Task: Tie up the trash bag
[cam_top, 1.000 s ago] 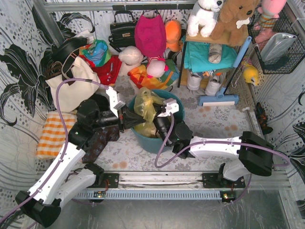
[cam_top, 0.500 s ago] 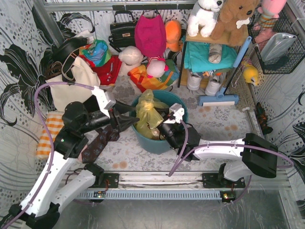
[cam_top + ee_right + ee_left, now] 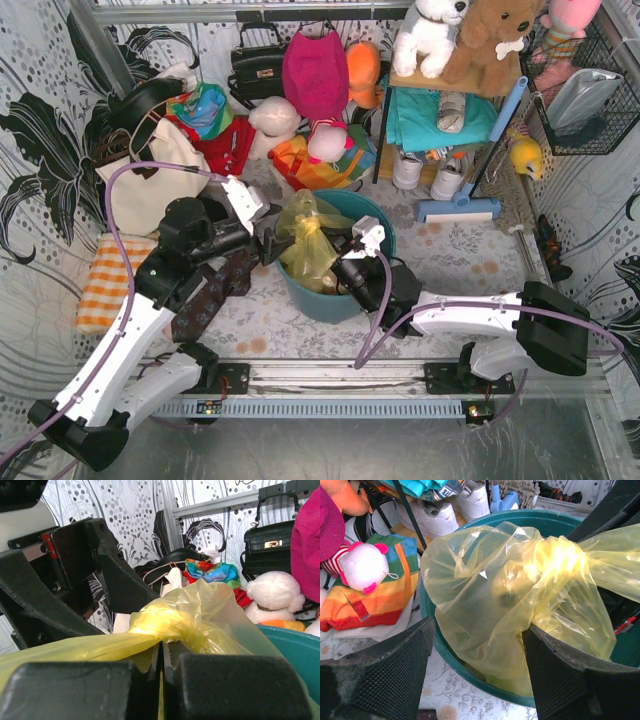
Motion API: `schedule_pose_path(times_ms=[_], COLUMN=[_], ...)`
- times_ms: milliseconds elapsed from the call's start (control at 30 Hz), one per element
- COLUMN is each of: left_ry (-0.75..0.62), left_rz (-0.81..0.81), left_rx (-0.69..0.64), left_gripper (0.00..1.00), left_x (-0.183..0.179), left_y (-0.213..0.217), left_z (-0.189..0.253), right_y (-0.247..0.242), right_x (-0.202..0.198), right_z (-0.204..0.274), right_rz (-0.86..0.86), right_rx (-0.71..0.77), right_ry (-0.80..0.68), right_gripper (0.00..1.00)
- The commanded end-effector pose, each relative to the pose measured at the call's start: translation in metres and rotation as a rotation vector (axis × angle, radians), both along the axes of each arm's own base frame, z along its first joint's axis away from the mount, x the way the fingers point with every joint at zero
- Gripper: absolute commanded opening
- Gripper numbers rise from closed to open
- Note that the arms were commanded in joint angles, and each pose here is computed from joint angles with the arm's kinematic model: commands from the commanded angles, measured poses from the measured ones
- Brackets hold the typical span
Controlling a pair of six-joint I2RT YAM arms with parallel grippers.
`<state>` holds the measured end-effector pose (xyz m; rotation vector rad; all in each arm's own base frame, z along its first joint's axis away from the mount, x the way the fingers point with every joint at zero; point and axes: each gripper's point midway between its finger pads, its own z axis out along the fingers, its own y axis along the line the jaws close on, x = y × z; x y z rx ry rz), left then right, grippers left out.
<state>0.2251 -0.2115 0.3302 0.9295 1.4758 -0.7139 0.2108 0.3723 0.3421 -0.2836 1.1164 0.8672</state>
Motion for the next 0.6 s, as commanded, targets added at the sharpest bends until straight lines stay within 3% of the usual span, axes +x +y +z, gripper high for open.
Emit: schedule_pose_path(times_ms=[0,67,133,200,400,567], left_ry=[-0.194,-0.208,-0.207,-0.193,-0.116,-0.029], left_rz=[-0.005,-0.040,-0.068,-0.091,-0.208,-0.315], left_rx=[0.011,0.008,0.006,0.009,-0.002,-0.036], left_gripper=[0.80,0.79,0.70,0.49,0.03,0.00], left_x=[0.011,0.010,0.009,0.006,-0.019,-0.045], left_y=[-0.001,-0.006,-0.010,-0.012,-0.019,-0.025], left_z=[0.022,0.022,0.021,0.019,0.015,0.011], right_y=[-0.004,-0.004,-0.005,-0.008,-0.008,-0.010], right_x=[0.003,0.003,0.004,0.007,0.018,0.027], right_z=[-0.008,-0.010,-0.011,-0.011,-0.002,0.006], right_rz=[-0.010,-0.012,-0.022,-0.044,-0.121,-0.182], right_rx=[-0.041,-0.056,-0.062,-0.070,-0.062,-0.021], right_ry=[0.022,0.021,0.024,0.023,0.001,-0.009], right_gripper=[0.00,0.00,0.00,0.00,0.00,0.00])
